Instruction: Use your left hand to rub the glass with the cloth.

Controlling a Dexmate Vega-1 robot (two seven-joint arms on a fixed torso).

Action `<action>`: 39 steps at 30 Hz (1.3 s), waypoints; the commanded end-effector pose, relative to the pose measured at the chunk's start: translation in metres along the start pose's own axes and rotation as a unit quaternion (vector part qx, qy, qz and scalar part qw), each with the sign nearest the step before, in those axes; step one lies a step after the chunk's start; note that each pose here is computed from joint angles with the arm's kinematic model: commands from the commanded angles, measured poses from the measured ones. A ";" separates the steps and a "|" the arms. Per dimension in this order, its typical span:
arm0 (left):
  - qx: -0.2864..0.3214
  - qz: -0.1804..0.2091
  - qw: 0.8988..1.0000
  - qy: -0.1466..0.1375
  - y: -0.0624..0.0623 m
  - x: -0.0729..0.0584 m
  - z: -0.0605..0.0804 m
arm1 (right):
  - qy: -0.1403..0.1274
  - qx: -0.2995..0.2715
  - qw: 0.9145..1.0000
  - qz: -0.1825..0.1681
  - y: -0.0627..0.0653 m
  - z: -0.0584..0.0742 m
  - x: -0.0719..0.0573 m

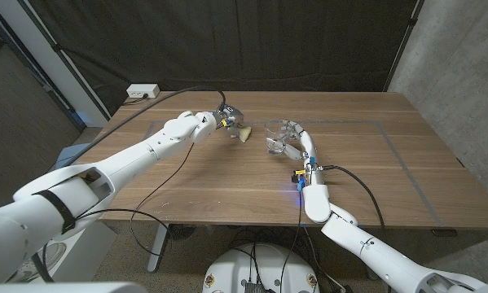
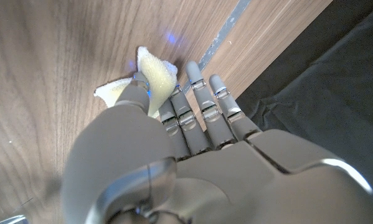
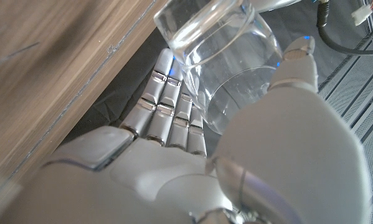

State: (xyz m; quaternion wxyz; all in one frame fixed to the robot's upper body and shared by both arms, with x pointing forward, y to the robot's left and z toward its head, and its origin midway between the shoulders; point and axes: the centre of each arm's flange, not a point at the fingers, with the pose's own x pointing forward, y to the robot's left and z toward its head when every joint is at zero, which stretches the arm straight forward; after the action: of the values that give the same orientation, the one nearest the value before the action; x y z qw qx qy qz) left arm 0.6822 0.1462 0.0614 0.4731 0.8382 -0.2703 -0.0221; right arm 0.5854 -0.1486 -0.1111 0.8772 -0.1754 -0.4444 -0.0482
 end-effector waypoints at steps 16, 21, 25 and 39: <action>-0.403 0.214 0.890 0.025 -0.005 -0.038 -0.024 | 0.012 0.044 0.999 -0.013 -0.001 -0.003 0.010; -0.466 0.217 0.858 0.011 -0.004 -0.038 -0.020 | 0.015 0.059 0.998 -0.025 -0.002 -0.004 0.013; -0.513 0.212 0.832 0.001 -0.005 -0.037 -0.017 | 0.020 0.072 0.996 -0.038 -0.003 -0.005 0.014; -0.625 0.153 0.764 -0.045 -0.013 -0.028 -0.007 | 0.037 0.115 0.990 -0.072 -0.001 -0.013 0.018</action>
State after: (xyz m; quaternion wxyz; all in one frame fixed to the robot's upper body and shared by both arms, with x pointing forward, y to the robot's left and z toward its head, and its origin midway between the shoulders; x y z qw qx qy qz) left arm 0.6616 0.1752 0.0549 0.8381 0.3885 -0.3750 -0.0779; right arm 0.6000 -0.1525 -0.1028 0.8963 -0.0805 -0.4322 -0.0581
